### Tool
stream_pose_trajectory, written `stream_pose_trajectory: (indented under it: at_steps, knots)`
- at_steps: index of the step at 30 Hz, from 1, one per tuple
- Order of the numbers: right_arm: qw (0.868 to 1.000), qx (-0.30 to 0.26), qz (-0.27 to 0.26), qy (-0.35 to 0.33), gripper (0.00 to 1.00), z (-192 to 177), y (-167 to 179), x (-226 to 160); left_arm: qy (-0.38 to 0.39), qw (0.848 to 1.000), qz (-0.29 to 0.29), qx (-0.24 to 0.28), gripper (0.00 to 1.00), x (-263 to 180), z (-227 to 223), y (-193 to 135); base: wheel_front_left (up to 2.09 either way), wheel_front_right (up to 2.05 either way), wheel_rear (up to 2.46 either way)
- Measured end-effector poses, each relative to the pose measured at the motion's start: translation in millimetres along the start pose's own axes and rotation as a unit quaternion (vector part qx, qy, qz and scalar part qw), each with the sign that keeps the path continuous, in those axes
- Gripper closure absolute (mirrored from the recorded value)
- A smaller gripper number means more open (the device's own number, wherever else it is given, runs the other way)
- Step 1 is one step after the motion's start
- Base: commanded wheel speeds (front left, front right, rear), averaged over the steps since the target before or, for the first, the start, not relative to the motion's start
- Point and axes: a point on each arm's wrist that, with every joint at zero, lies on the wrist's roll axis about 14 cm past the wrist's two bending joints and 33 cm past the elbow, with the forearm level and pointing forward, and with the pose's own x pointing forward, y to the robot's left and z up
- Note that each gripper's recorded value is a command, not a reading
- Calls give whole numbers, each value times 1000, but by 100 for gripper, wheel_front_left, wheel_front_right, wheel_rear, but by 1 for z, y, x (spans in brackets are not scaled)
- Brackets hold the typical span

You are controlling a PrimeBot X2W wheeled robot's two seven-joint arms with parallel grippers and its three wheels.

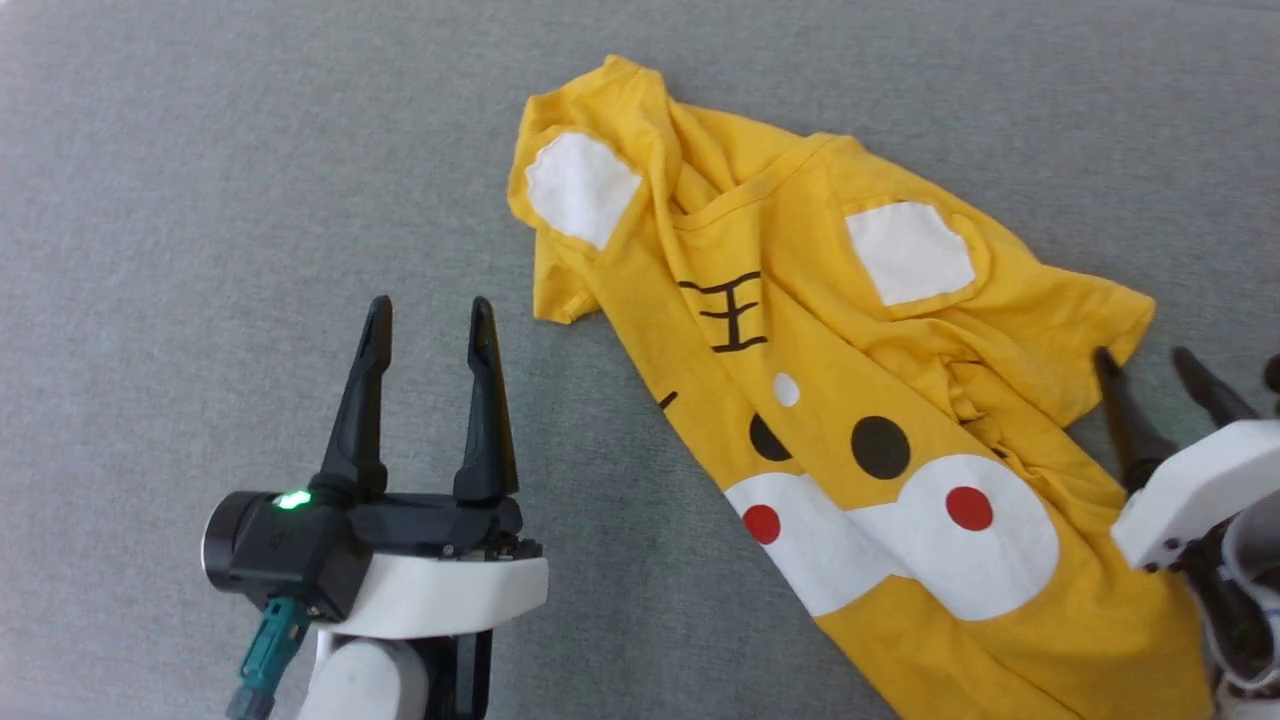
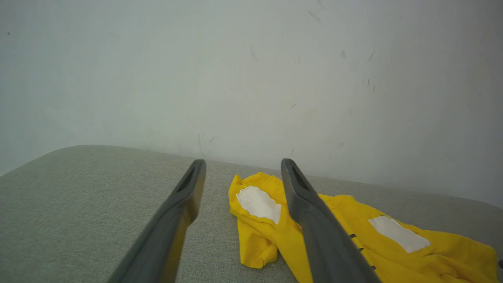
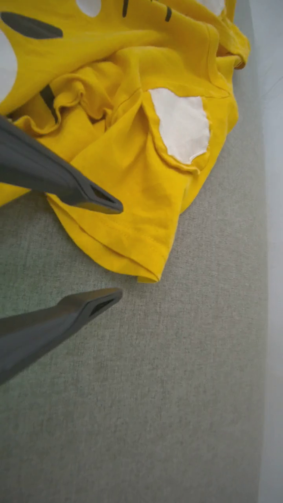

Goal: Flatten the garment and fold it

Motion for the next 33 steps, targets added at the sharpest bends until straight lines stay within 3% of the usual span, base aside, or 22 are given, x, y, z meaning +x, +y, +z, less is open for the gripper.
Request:
stream_pose_trajectory:
  at_steps: [8,9,10,11,15,18,25,32,33]
  knots:
    - [997,-17,7,74,0,-20,3,24,14,1000,23,3,0,-3,-8,13,0,0,0]
    - [996,-13,14,82,56,-24,8,26,16,1000,24,4,0,-4,-9,15,0,0,0]
    - [996,-11,20,87,91,-26,11,28,18,999,27,6,0,-4,-10,17,0,0,0]
    - [996,-9,25,86,100,-25,14,31,19,999,30,7,0,-5,-11,19,0,0,0]
    - [997,-21,47,65,100,-3,25,44,23,999,35,8,0,-4,-14,22,0,0,0]
    - [997,-67,40,10,100,47,12,53,25,999,26,2,0,-1,-18,17,0,0,0]
    - [981,-159,-66,-83,100,156,-62,56,37,999,12,-3,0,5,-29,9,0,0,0]
    - [968,-185,-166,-28,100,145,-139,68,65,998,15,-9,0,3,-49,10,0,0,0]
    - [965,-191,-176,-25,91,143,-147,69,68,998,14,-8,0,4,-51,10,0,0,0]
